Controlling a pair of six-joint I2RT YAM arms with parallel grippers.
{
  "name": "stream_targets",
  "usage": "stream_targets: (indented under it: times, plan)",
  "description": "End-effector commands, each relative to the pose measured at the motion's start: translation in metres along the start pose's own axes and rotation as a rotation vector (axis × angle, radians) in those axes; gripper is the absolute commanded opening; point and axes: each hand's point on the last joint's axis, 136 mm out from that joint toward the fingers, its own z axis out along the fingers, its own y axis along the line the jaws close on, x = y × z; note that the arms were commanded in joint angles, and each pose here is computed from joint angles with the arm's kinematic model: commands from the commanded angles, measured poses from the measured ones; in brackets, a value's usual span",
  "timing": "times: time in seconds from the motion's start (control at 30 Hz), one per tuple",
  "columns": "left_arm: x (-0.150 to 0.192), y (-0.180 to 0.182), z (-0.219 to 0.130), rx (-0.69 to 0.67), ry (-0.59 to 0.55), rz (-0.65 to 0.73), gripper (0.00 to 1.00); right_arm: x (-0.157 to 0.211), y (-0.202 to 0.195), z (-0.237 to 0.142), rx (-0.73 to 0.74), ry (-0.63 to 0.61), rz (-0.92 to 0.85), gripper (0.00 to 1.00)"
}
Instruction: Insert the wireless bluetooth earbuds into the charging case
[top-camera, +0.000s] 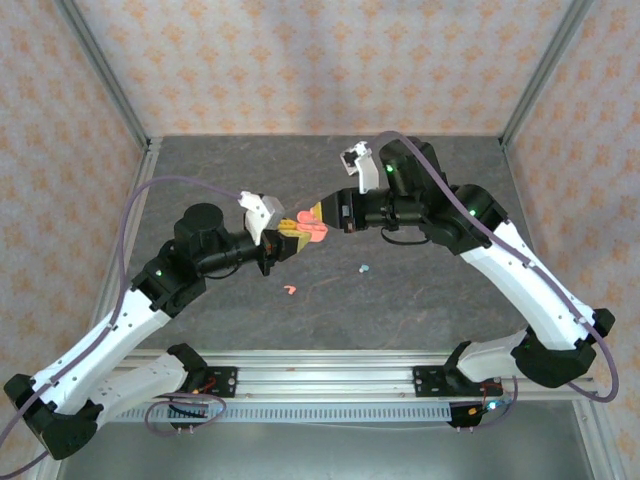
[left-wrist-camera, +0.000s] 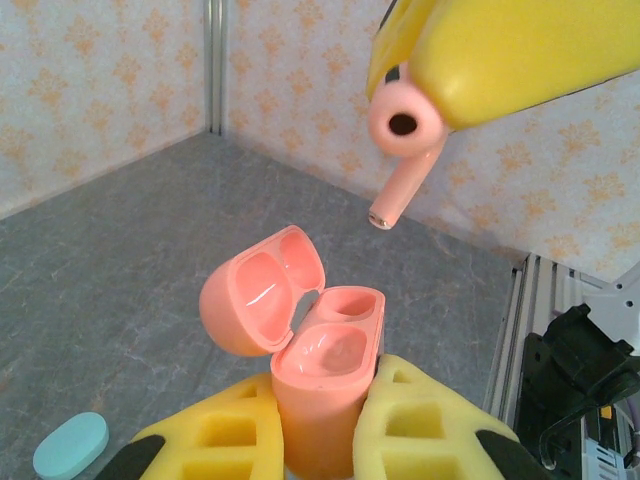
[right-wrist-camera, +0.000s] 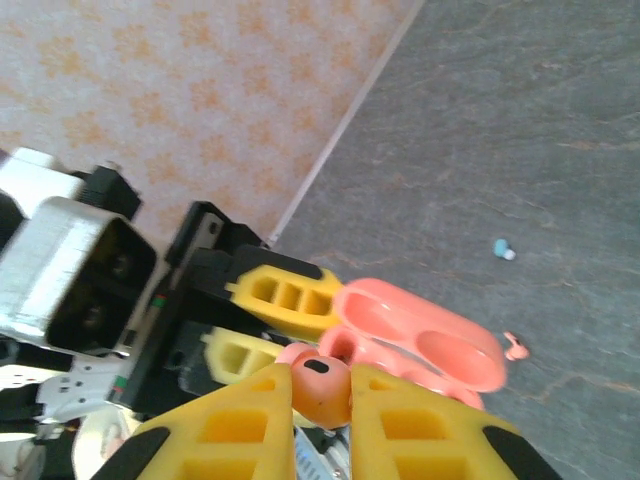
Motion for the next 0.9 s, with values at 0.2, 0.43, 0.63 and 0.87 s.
stream_targets:
  times: [0.2, 0.43, 0.63, 0.87]
  plan:
    - [-0.021, -0.005, -0.001, 0.021, -0.075, 0.020, 0.00, -0.002, 0.010, 0.015, -0.082, 0.008, 0.001, 0.17]
    - [-0.020, -0.007, -0.001, 0.039, -0.077, 0.016, 0.00, 0.004, 0.003, 0.023, -0.064, 0.032, -0.011, 0.17]
    - [-0.022, -0.012, -0.003, 0.056, -0.082, 0.015, 0.00, 0.009, 0.002, 0.026, -0.075, 0.054, -0.020, 0.17]
    - [-0.023, -0.013, -0.005, 0.058, -0.080, 0.019, 0.00, 0.014, 0.006, 0.031, -0.111, 0.081, -0.018, 0.17]
